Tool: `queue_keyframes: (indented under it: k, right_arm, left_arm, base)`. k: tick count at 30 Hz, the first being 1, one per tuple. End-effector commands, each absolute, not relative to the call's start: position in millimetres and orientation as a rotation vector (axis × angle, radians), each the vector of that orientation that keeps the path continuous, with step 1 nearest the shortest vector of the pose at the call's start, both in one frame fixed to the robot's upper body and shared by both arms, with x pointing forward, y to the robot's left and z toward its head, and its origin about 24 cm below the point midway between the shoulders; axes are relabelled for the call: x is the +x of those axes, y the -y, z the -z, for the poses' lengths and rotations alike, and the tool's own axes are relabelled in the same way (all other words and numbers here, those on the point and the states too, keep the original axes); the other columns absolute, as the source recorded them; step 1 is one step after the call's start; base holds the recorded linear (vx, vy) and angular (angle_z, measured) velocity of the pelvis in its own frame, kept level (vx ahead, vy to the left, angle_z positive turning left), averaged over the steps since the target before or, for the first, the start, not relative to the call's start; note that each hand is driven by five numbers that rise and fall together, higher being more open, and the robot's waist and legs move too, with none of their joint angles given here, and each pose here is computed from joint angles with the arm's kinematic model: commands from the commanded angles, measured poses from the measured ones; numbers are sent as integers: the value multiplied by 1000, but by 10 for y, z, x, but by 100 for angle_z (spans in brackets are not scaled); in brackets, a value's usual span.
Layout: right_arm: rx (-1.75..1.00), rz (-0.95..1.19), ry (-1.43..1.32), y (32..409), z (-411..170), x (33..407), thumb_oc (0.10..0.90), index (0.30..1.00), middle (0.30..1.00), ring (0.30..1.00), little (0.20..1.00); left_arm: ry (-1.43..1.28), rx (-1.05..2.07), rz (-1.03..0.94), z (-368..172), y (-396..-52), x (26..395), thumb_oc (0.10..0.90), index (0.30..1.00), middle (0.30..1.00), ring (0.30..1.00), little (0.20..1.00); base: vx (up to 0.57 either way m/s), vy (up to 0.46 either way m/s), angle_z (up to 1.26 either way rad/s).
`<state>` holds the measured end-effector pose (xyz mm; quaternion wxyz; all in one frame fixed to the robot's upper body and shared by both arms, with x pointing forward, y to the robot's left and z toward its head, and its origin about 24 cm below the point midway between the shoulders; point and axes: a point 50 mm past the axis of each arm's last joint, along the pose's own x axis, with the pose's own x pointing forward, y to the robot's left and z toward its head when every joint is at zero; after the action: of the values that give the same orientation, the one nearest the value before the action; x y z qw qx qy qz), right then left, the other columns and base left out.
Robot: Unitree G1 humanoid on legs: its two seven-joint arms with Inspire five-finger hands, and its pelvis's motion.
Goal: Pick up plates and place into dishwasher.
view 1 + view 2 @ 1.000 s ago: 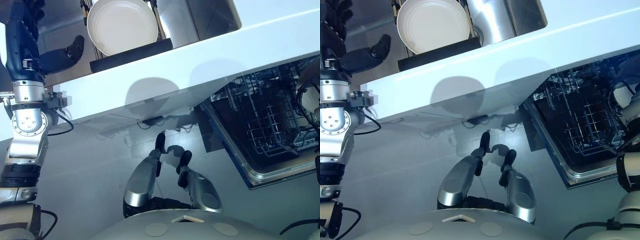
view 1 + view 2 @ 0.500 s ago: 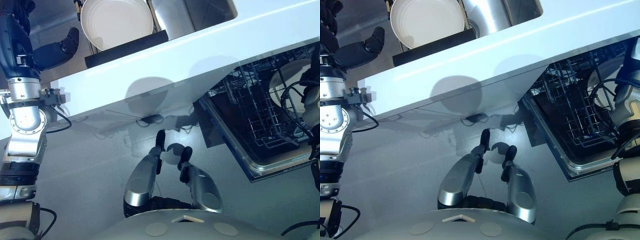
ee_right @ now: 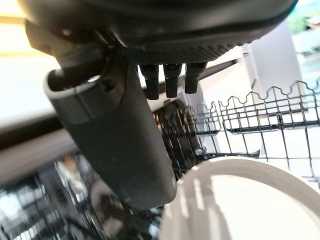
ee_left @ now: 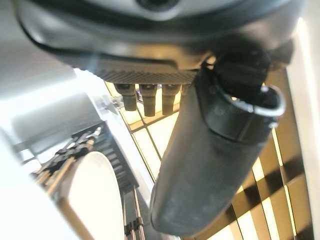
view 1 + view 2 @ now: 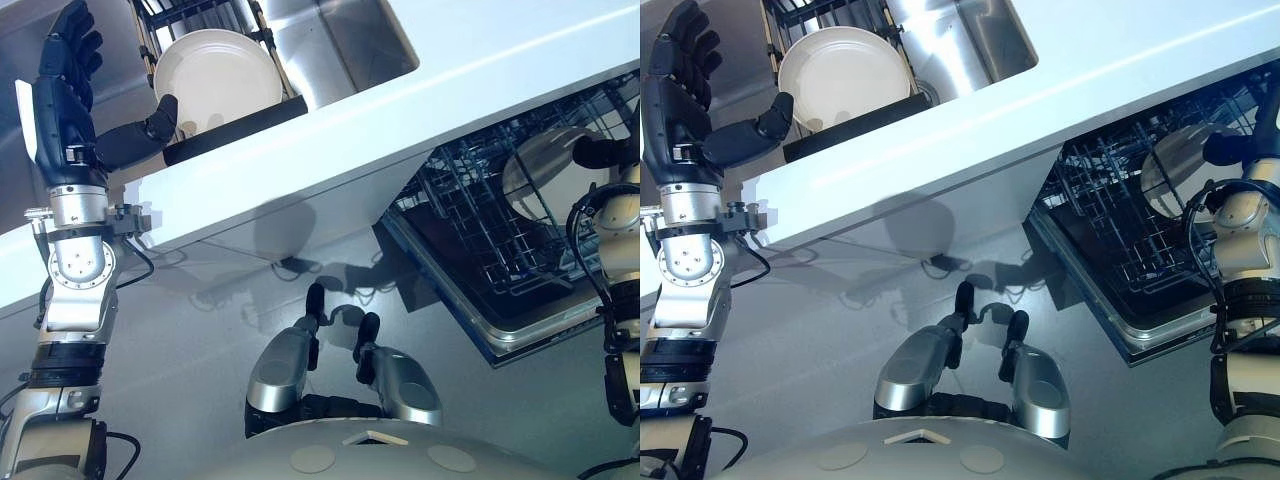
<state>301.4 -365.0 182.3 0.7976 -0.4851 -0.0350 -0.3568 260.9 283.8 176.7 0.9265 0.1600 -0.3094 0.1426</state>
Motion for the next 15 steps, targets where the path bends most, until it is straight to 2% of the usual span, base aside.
queue_keyframes:
  k: [1,9,13,15]
  right_arm:
    - [-1008,827,345,3516,-2149,2915,800,900,900,900,900]
    - [-712,684,457,3286,-1924,2724,800,900,900,900,900]
    - [-601,521,535,3089,-1920,2689,800,900,900,900,900]
    - [-510,353,541,2942,-1883,2693,800,900,900,900,900]
  left_arm:
    - [774,378,-282,-1946,-2786,2468,800,900,900,900,900]
    - [704,538,-320,-1954,-2904,2492,800,900,900,900,900]
    - [613,620,-355,-1971,-3050,2578,800,900,900,900,900]
    - [540,686,-368,-1959,-3144,2638,800,900,900,900,900]
  base:
    - [14,62,-9]
    - [-22,98,-12]
    - [-43,118,-25]
    - [-54,154,-22]
